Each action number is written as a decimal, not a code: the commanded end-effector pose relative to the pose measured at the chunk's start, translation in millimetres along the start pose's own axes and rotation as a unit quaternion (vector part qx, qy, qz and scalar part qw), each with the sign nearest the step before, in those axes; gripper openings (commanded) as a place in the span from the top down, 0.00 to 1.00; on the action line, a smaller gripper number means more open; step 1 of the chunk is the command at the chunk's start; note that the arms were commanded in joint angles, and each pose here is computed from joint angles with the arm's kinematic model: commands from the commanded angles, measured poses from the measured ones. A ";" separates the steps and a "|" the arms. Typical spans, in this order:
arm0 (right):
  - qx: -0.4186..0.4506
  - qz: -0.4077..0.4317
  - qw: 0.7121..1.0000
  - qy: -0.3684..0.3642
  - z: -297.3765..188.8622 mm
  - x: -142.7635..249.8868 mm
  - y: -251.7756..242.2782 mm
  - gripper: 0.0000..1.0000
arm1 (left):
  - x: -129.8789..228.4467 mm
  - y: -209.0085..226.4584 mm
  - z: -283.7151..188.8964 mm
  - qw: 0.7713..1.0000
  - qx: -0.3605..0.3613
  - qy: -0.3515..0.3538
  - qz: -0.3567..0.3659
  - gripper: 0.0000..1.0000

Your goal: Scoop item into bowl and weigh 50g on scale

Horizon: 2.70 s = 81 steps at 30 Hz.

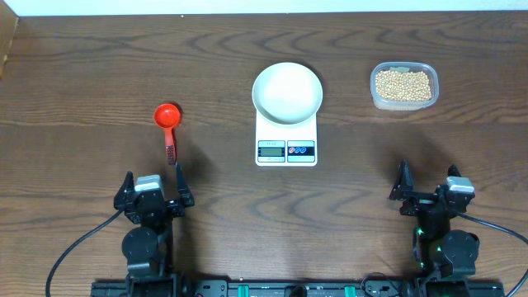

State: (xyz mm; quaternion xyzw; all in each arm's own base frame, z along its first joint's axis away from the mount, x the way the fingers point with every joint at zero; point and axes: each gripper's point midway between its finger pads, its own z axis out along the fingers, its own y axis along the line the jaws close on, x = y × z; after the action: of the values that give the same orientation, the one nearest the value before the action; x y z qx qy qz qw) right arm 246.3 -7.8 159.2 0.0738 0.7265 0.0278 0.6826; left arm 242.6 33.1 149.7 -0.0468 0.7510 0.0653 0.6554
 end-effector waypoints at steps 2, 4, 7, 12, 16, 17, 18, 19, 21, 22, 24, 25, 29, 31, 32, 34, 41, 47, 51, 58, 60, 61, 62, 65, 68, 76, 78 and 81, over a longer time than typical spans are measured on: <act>-0.002 -0.004 1.000 -0.001 -0.3 0.2 1.3 0.01 | -1.2 1.5 0.3 1.000 -0.003 0.019 -0.005 0.02; -0.002 -0.004 1.000 -0.001 -0.3 0.2 1.3 0.01 | -0.2 1.4 1.5 1.000 -0.003 0.029 -0.004 0.02; -0.002 -0.004 1.000 -0.001 -0.3 0.2 1.3 0.01 | -2.3 1.3 3.1 0.999 -0.002 0.040 -0.003 0.02; -0.002 -0.004 1.000 -0.001 -0.3 0.2 1.3 0.01 | -11.3 -2.7 6.1 0.999 0.009 0.052 -0.002 0.02; -0.002 -0.004 1.000 -0.001 -0.3 0.2 1.3 0.01 | -24.7 -18.1 8.4 0.997 0.054 0.057 -0.005 0.02; -0.002 -0.004 1.000 -0.001 -0.3 0.2 1.3 0.01 | -30.9 -27.1 9.0 0.995 0.081 0.060 -0.006 0.02; -0.002 -0.004 1.000 -0.001 -0.3 0.2 1.3 0.01 | -34.6 -33.2 9.0 0.993 0.099 0.062 -0.008 0.02; -0.002 -0.004 1.000 -0.001 -0.3 0.2 1.3 0.01 | -38.3 -39.7 9.0 0.991 0.118 0.065 -0.009 0.02; -0.002 -0.004 1.000 -0.001 -0.3 0.2 1.3 0.01 | -45.3 -51.9 8.7 0.985 0.154 0.075 -0.017 0.02; -0.002 -0.004 1.000 -0.001 -0.3 0.2 1.3 0.01 | -49.2 -57.7 8.5 0.981 0.171 0.084 -0.029 0.02; -0.002 -0.004 1.000 -0.001 -0.3 0.2 1.3 0.01 | -55.4 -66.8 7.9 0.974 0.196 0.105 -0.051 0.02; -0.002 -0.004 1.000 -0.001 -0.3 0.2 1.3 0.01 | -58.2 -71.6 7.3 0.969 0.209 0.116 -0.060 0.02; -0.002 -0.004 1.000 -0.001 -0.3 0.2 1.3 0.01 | -66.8 -89.8 2.6 0.951 0.251 0.168 -0.070 0.02; -0.002 -0.004 1.000 -0.001 -0.3 0.2 1.3 0.01 | -70.9 -100.0 -2.0 0.941 0.267 0.198 -0.066 0.02; -0.002 -0.004 1.000 -0.001 -0.3 0.2 1.3 0.01 | -73.1 -105.7 -4.9 0.935 0.276 0.212 -0.063 0.02; -0.002 -0.004 1.000 -0.001 -0.3 0.2 1.3 0.01 | -76.5 -129.6 -15.7 0.913 0.315 0.254 -0.048 0.02; -0.002 -0.004 1.000 -0.001 -0.3 0.2 1.3 0.01 | -48.2 -198.7 -49.3 0.843 0.418 0.337 0.004 0.02; -0.002 -0.004 1.000 -0.001 -0.3 0.2 1.3 0.01 | -17.9 -229.1 -65.9 0.802 0.454 0.386 0.039 0.02; -0.002 -0.004 1.000 -0.001 -0.3 0.2 1.3 0.01 | -4.9 -245.0 -52.6 0.797 0.455 0.394 0.042 0.17; -0.002 -0.004 1.000 -0.001 -0.3 0.2 1.3 0.01 | 41.4 -252.6 0.4 0.827 0.304 0.468 -0.064 0.93; -0.002 -0.004 1.000 -0.001 -0.3 0.2 1.3 0.01 | 51.5 -263.0 7.3 0.828 0.302 0.468 -0.066 0.93; -0.002 -0.004 1.000 -0.001 -0.3 0.2 1.3 0.01 | 54.6 -267.9 10.0 0.829 0.303 0.465 -0.065 0.93; -0.002 -0.004 1.000 -0.001 -0.3 0.2 1.3 0.01 | 57.8 -273.8 12.8 0.831 0.306 0.460 -0.062 0.93; -0.002 -0.004 1.000 -0.001 -0.3 0.2 1.3 0.01 | 64.9 -282.6 21.8 0.844 0.298 0.443 -0.049 0.93; -0.002 -0.004 1.000 -0.001 -0.3 0.2 1.3 0.01 | 76.0 -281.5 30.9 0.861 0.268 0.431 -0.027 0.93; -0.002 -0.004 1.000 -0.001 -0.3 0.2 1.3 0.01 | 95.0 -294.3 51.9 0.875 0.277 0.395 0.020 0.93; -0.002 -0.004 1.000 -0.001 -0.3 0.2 1.3 0.01 | 96.9 -298.3 56.1 0.877 0.283 0.387 0.024 0.93; -0.002 -0.004 1.000 -0.001 -0.3 0.2 1.3 0.01 | 97.7 -302.9 61.4 0.881 0.293 0.371 0.037 0.93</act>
State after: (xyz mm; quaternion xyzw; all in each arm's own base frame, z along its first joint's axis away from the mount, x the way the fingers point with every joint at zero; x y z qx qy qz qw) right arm 246.3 -7.8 159.0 0.0738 0.7267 0.0278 0.6825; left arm 328.1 -253.8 34.7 0.1261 0.9320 -0.1745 0.2915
